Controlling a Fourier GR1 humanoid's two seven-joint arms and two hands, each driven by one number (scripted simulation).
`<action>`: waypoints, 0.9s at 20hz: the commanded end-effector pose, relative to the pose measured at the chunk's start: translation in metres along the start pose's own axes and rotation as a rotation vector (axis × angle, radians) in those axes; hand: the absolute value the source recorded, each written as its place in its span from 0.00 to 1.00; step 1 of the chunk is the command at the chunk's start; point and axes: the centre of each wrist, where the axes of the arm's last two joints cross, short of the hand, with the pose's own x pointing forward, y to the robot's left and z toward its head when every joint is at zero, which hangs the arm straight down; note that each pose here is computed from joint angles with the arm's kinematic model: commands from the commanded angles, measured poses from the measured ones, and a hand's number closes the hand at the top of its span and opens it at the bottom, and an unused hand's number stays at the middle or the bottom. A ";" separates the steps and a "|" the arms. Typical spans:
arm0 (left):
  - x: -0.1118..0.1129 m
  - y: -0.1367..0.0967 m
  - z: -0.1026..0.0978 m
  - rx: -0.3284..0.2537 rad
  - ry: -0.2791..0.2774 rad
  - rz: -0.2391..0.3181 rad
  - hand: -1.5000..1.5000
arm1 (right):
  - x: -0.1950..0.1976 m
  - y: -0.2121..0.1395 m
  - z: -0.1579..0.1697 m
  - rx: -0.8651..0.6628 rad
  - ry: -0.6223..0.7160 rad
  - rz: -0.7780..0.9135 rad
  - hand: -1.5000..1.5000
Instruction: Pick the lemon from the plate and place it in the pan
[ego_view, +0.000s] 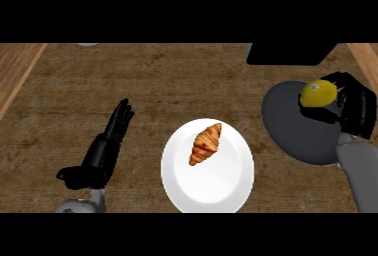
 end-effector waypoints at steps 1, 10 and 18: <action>-0.009 -0.019 -0.006 0.007 0.014 0.008 0.50 | -0.021 0.014 -0.015 -0.006 -0.009 -0.022 1.00; -0.003 -0.005 0.001 -0.057 -0.002 0.002 0.50 | -0.042 0.023 -0.021 0.560 0.204 0.014 0.00; 0.006 -0.012 -0.015 -0.003 -0.009 0.003 0.50 | -0.031 0.038 -0.031 0.375 0.108 -0.220 0.00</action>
